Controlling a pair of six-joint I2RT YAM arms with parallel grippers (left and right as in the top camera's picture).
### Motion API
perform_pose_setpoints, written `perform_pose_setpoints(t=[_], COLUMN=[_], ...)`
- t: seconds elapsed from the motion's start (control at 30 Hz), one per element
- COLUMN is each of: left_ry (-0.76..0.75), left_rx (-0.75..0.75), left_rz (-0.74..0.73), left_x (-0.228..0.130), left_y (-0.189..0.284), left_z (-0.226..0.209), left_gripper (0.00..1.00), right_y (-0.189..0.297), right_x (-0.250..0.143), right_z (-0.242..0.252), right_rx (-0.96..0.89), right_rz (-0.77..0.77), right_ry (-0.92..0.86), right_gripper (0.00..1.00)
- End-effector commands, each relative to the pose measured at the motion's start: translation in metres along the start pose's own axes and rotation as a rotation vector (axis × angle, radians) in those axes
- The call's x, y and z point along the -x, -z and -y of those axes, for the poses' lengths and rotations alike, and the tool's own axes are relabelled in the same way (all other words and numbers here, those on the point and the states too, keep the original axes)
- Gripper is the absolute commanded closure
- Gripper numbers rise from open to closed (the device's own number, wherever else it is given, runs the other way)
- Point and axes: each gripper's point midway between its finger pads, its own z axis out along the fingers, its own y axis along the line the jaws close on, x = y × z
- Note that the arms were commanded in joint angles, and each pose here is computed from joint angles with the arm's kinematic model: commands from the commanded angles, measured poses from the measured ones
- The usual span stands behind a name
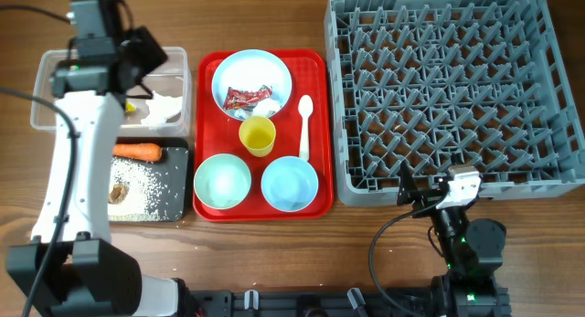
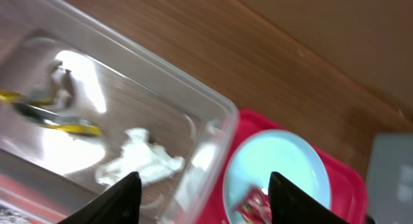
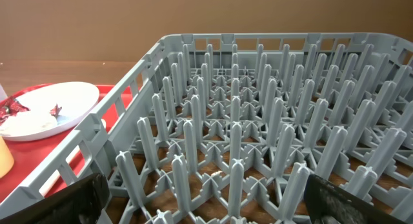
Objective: Sort waste into correct bins and load items into the dishwasher rack
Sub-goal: 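Move the left gripper back toward the red wrapper on the plate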
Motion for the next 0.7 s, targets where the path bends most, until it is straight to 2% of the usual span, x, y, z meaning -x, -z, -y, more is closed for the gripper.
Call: perform_pose_setpoints(t=[0.0, 0.07, 0.13, 0.2, 0.37, 0.5, 0.67], left_ry=[-0.158, -0.208, -0.267, -0.293, -0.34, -0.448, -0.53], left_rx=[-0.095, -0.111, -0.099, -0.066, 0.014, 0.032, 0.047], left_rz=[-0.073, -0.112, -0.159, -0.174, -0.258, -0.317, -0.372], left_x=[-0.033, -0.052, -0.079, -0.09, -0.123, -0.142, -0.162], left_y=[-0.009, -0.017, -0.033, -0.044, -0.086, -0.112, -0.136], left_z=[0.051, 0.067, 0.084, 0.085, 0.076, 0.067, 0.058], left_gripper=[0.39, 0.39, 0.53, 0.56, 0.46, 0.41, 0.4], right_y=[0.0, 0.0, 0.0, 0.0, 0.0, 0.0, 0.0], right_x=[0.001, 0.001, 0.001, 0.001, 0.001, 0.001, 0.001], right_z=[0.002, 0.002, 0.002, 0.002, 0.002, 0.002, 0.002], right_rx=[-0.01, -0.01, -0.01, -0.01, -0.01, -0.01, -0.01], right_rz=[0.005, 0.005, 0.005, 0.005, 0.005, 0.005, 0.005], right_ry=[0.005, 0.005, 0.005, 0.005, 0.006, 0.006, 0.005], right_gripper=[0.0, 0.0, 0.0, 0.0, 0.0, 0.0, 0.0])
